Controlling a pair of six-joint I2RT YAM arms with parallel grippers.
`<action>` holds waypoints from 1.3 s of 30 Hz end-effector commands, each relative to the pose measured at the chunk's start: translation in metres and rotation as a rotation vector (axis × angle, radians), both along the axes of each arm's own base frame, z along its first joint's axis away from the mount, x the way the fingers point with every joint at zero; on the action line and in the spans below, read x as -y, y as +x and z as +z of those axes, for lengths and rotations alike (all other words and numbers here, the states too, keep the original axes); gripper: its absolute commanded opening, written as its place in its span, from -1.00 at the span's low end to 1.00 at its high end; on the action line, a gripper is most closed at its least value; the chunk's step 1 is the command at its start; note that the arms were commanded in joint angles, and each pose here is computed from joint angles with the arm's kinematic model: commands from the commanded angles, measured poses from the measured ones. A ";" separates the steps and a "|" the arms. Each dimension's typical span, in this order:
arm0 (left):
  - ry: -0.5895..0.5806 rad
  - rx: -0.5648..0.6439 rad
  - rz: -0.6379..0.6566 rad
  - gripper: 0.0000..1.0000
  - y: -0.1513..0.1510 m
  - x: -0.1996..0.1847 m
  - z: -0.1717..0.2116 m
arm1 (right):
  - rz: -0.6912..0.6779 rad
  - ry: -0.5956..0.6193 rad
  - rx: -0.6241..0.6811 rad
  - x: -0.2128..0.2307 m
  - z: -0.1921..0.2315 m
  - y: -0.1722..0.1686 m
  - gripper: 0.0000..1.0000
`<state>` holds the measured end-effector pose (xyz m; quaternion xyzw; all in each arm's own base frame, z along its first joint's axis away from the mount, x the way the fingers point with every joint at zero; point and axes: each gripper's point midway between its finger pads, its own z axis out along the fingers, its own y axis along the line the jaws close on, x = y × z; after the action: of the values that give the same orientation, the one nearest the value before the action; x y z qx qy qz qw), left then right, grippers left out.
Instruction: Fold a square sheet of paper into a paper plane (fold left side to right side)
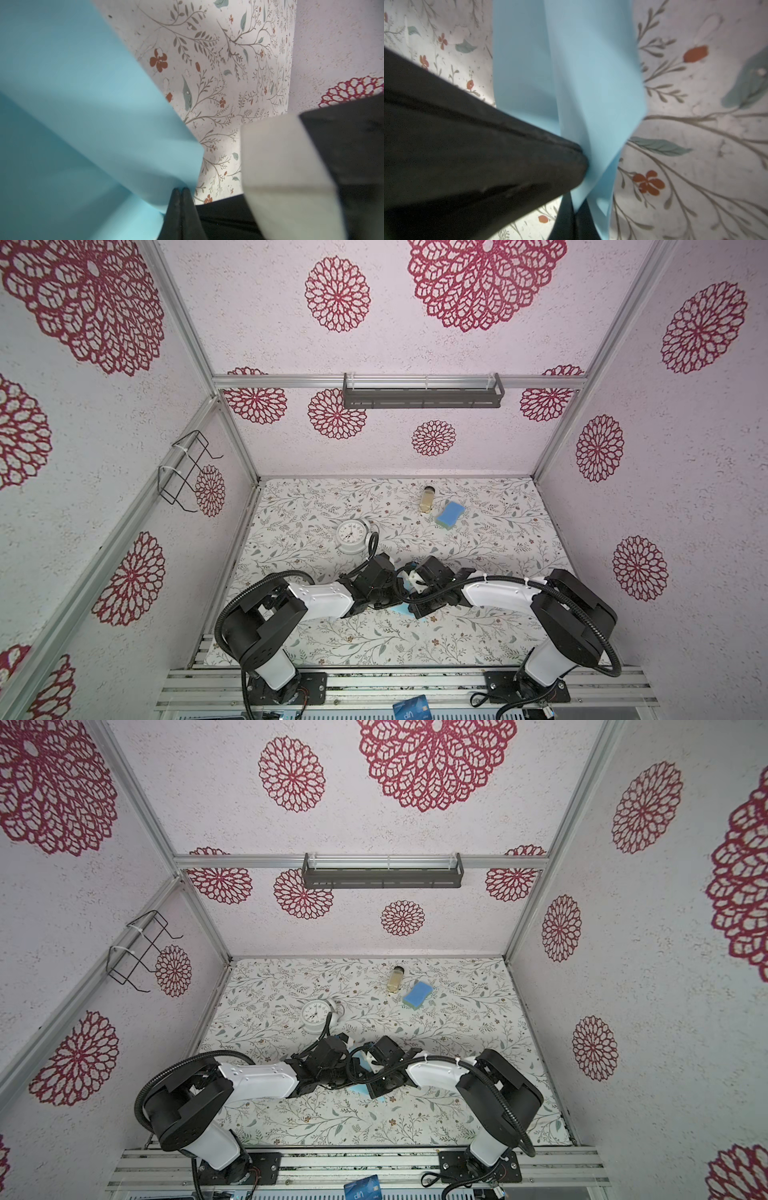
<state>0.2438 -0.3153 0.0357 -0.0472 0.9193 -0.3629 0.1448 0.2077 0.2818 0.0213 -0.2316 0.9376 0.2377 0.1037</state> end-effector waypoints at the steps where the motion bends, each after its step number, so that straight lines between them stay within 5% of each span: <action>1: 0.030 0.006 0.025 -1.00 0.006 -0.005 -0.007 | -0.010 -0.005 -0.031 0.005 -0.006 -0.005 -0.94; 20: 0.057 -0.013 0.049 -1.00 0.019 -0.003 -0.021 | -0.002 0.059 0.015 0.000 0.033 -0.003 -0.48; 29: 0.053 -0.013 0.052 -1.00 0.019 -0.002 -0.019 | 0.011 -0.039 0.057 0.019 0.027 -0.002 -0.06; 39: 0.049 -0.014 0.050 -1.00 0.019 -0.002 -0.018 | 0.042 -0.111 0.067 0.021 0.014 -0.002 0.05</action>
<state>0.2572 -0.3128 0.0169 -0.0649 0.9279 -0.3376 0.1440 0.2009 0.2598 0.0319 -0.2466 0.9427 0.1967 0.1087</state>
